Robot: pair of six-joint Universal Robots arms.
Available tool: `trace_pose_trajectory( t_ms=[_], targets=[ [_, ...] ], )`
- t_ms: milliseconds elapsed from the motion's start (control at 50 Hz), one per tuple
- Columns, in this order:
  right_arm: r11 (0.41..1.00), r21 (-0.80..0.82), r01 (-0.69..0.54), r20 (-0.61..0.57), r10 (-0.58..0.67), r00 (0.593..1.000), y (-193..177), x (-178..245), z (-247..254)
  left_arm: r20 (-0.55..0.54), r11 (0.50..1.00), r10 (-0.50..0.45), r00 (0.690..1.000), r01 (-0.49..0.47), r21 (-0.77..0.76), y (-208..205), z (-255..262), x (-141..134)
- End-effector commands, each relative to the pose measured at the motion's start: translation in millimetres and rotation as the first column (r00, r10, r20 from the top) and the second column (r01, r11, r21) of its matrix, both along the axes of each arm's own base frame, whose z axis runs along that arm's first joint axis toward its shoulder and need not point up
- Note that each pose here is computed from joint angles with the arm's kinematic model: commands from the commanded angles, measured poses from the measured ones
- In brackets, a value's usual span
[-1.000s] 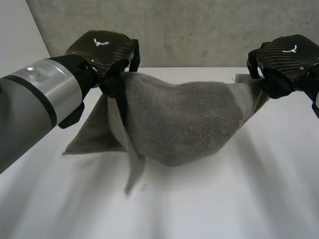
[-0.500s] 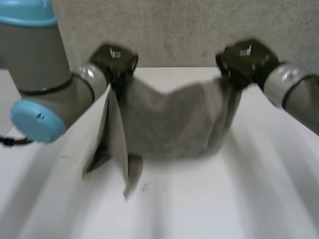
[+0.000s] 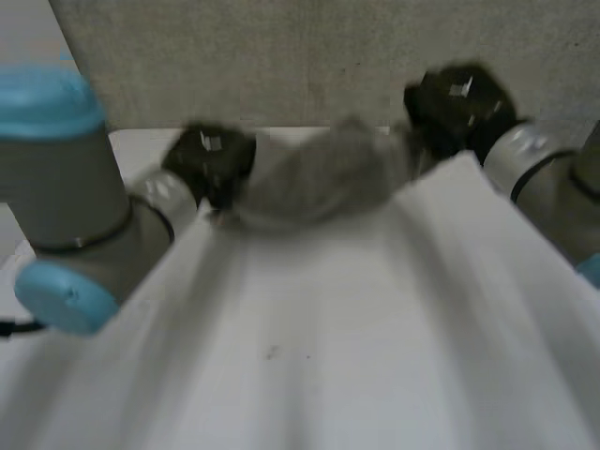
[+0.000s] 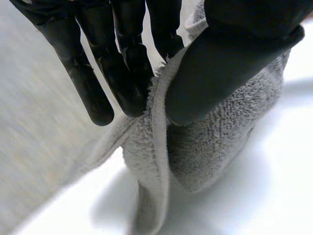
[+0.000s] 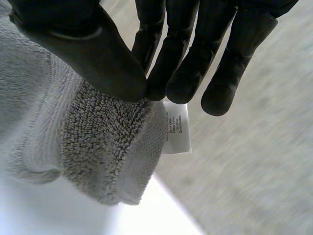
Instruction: Fold the towel.
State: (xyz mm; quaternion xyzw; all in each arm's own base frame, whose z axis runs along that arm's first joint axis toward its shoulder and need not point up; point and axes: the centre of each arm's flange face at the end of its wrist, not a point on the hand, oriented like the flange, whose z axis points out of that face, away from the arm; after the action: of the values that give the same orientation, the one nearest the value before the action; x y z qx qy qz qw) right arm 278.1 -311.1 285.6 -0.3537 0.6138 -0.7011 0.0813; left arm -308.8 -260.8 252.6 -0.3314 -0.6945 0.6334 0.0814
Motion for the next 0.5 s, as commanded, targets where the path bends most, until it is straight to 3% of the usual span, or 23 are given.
trace_pose_trajectory(
  t_ms=[20,120,340,500],
  targets=[
    [0.988,0.152,-0.006,-0.214,0.039,0.976,13.1,-5.2,-68.6,0.092,0.988,-0.049,0.995,0.034,0.153,33.9,-62.1,2.7],
    [0.979,0.202,-0.011,-0.3,0.073,0.951,29.1,-11.4,-92.7,0.109,0.982,-0.079,0.991,0.059,0.18,52.9,-79.3,3.3],
    [0.972,0.23,0.045,-0.322,0.033,0.946,35.5,-40.0,-85.8,0.104,0.974,-0.151,0.983,0.13,0.186,81.5,-77.9,-6.5],
    [0.96,0.274,0.055,-0.448,0.076,0.891,48.8,-60.7,-89.0,0.113,0.959,-0.232,0.966,0.208,0.195,110.5,-79.0,-18.3]
  ],
)
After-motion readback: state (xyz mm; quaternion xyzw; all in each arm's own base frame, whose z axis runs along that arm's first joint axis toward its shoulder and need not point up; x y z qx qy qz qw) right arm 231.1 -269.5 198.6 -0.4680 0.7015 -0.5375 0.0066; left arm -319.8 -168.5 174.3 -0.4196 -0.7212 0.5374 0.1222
